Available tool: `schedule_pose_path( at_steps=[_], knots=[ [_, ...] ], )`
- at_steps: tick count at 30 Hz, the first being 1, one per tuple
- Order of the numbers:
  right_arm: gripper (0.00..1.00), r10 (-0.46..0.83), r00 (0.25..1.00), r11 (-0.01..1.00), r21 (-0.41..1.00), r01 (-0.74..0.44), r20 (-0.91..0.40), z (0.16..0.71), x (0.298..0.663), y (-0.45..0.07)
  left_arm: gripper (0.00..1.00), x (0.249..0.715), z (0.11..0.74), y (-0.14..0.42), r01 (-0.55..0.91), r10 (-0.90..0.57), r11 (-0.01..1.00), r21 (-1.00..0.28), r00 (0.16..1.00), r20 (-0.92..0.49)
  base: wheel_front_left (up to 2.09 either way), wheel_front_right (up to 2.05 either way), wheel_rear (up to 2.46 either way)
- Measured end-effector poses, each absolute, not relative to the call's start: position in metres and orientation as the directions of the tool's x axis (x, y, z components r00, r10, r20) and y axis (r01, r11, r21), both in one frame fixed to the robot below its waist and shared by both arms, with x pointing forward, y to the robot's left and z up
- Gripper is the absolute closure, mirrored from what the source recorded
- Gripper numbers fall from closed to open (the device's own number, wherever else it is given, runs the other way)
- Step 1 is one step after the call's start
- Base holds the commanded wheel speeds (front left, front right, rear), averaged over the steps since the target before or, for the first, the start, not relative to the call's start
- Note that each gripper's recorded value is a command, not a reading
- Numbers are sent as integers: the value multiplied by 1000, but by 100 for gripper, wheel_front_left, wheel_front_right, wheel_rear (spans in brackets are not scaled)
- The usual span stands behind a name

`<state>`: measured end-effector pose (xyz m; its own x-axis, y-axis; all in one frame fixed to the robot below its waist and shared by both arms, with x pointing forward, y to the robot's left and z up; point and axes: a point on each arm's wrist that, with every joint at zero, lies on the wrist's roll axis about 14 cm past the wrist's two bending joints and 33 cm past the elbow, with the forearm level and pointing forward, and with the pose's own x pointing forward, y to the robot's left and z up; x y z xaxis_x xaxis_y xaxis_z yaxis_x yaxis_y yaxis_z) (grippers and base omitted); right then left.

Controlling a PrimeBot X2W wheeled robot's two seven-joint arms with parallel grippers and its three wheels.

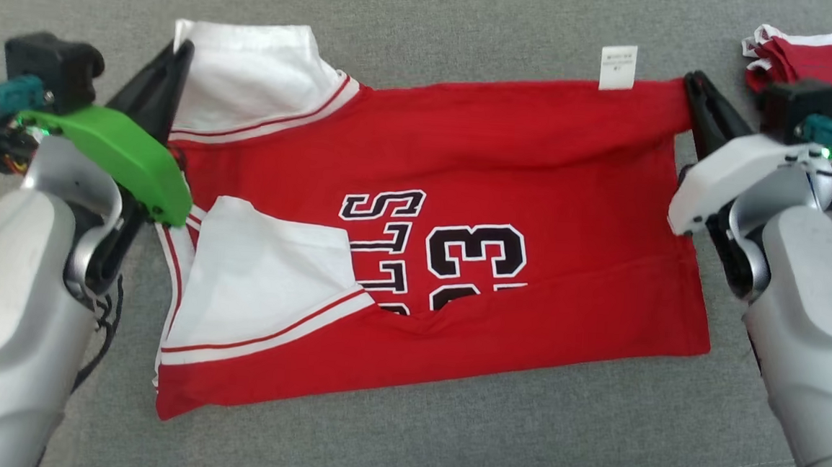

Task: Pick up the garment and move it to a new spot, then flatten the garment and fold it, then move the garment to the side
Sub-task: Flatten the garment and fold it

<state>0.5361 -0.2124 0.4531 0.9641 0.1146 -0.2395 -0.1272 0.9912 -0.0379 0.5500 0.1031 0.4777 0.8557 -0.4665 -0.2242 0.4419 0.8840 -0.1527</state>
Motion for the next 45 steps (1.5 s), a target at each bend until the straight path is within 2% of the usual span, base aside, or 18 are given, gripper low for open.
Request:
schedule_pose_path(
  at_steps=[8, 17, 30, 31, 32, 33, 34, 35, 36, 45],
  knots=[
    [100, 94, 980, 995, 59, -85, -177, 453, 478, -213, 100, 477, 480, 111, 421, -458, 883, -208, 869, -184, 0, 0, 0],
    [100, 68, 982, 994, 101, -51, -174, 456, 431, -209, 100, 405, 466, 123, 289, -368, 897, -336, 908, -200, 0, 0, 0],
    [100, 65, 979, 991, 127, -40, -195, 456, 414, -199, 100, 367, 446, 129, 205, -318, 902, -381, 911, -262, 0, 0, 0],
    [100, 65, 978, 991, 126, -41, -198, 456, 414, -198, 71, 366, 442, 127, 199, -318, 900, -388, 909, -271, 0, 0, 0],
    [100, 65, 978, 991, 127, -41, -198, 456, 414, -198, 29, 365, 440, 126, 199, -319, 899, -390, 908, -273, 0, 0, 0],
    [88, 63, 978, 991, 126, -38, -199, 456, 413, -199, 0, 364, 438, 127, 196, -316, 901, -387, 907, -278, 0, 0, 0],
    [67, 58, 978, 991, 126, -33, -201, 455, 412, -200, 0, 364, 435, 127, 192, -315, 903, -385, 905, -286, 0, 0, 0],
    [28, 52, 978, 992, 126, -27, -203, 454, 411, -202, 0, 363, 433, 127, 189, -313, 903, -386, 905, -288, 0, 0, 0],
    [0, 42, 978, 991, 130, -16, -203, 454, 410, -204, 0, 364, 434, 126, 184, -306, 902, -390, 911, -278, 0, 0, 0],
    [0, -40, 980, 989, 134, 67, -197, 455, 392, -227, 0, 377, 464, 163, 53, -117, 922, -384, 982, -146, 0, 0, 0]
  ],
)
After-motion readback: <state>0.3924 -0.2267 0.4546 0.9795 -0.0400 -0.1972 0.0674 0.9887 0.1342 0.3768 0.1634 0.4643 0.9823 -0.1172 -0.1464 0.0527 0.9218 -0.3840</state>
